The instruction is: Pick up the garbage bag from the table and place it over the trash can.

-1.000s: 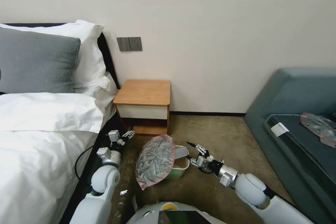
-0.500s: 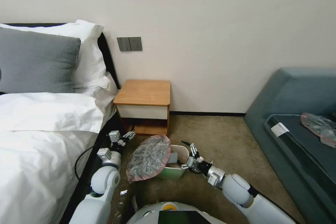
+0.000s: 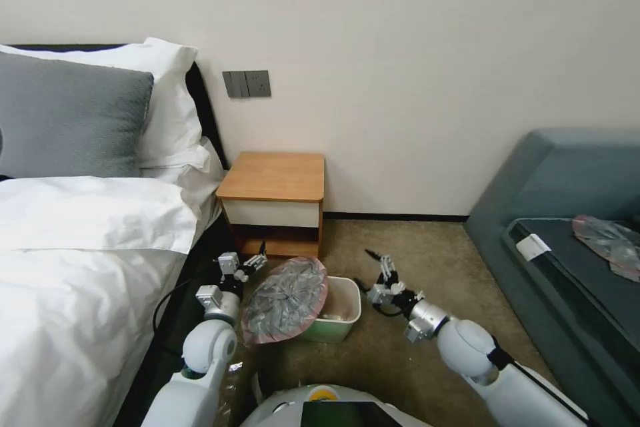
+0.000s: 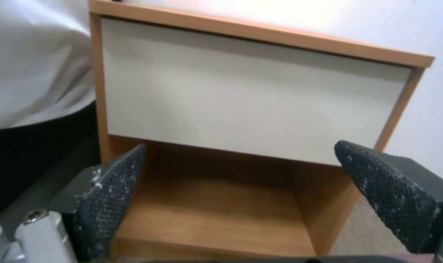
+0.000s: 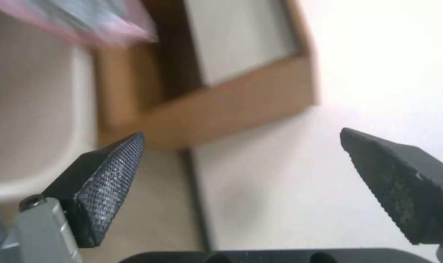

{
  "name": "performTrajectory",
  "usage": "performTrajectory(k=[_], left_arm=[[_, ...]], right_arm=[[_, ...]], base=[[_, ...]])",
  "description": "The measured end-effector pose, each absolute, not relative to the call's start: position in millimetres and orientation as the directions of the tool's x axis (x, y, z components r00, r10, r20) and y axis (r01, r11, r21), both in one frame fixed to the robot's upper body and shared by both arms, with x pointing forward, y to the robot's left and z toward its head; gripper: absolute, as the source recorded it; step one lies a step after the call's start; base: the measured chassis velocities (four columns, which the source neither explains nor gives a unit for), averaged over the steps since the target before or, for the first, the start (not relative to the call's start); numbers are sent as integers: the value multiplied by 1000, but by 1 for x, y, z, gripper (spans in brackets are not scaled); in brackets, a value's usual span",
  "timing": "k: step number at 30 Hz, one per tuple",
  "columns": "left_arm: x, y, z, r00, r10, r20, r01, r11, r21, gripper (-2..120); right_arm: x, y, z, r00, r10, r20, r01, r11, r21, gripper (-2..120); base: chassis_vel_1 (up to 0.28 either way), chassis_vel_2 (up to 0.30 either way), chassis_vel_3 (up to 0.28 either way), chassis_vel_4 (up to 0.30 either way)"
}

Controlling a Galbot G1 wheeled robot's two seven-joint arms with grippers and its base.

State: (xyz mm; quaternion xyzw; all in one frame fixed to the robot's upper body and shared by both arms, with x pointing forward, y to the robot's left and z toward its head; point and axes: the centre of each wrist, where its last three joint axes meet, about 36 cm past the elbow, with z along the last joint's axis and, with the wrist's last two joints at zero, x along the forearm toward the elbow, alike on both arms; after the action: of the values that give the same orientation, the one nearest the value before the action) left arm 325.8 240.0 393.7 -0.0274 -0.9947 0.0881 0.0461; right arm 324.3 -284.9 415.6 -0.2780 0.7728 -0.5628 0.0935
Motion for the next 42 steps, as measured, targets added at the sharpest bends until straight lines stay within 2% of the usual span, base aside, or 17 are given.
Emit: performTrajectory(k=[6,11,12,14,15,17,19,23,27,31,42], left_arm=[[319,239,403,-991,96,92,79,981,-178,99],[309,234,430,-982,173,76,153,963,-222,100],[300,230,451,-971,227,77,199,944,-265,100],[291,227,466,-958,273,94,233,924,-302,100],[278,225,486,-928,339,152,273,899,-343,100],[275,225,490,-919,356,171,280,893,-352,100],[263,225,498,-894,378,240,280,890,-361,99],[255,225,478,-892,323,316,213,917,-337,100],[255,224,469,-889,317,331,196,916,-351,99],[262,221,455,-848,308,431,144,917,-372,98],[277,223,425,-831,254,495,65,928,-367,97]], right_arm=[[326,-291,435,-877,-472,90,-202,193,-960,100],[325,-285,440,-899,-436,32,-161,262,-951,100],[323,-279,439,-907,-421,8,-149,303,-941,100],[323,-277,438,-910,-414,-3,-144,323,-936,100],[322,-273,436,-914,-405,-18,-136,347,-928,100],[322,-272,436,-914,-405,-22,-135,354,-925,100],[321,-270,433,-913,-406,-33,-132,373,-919,100],[318,-268,427,-912,-409,-40,-138,395,-908,100],[317,-268,425,-910,-413,-40,-142,400,-905,100],[316,-268,425,-907,-418,-42,-149,415,-898,100],[312,-267,421,-905,-422,-43,-162,438,-884,100]], base=[[0,0,0,0],[0,0,0,0],[0,0,0,0],[0,0,0,0],[0,0,0,0],[0,0,0,0],[0,0,0,0],[0,0,0,0],[0,0,0,0],[0,0,0,0],[0,0,0,0]])
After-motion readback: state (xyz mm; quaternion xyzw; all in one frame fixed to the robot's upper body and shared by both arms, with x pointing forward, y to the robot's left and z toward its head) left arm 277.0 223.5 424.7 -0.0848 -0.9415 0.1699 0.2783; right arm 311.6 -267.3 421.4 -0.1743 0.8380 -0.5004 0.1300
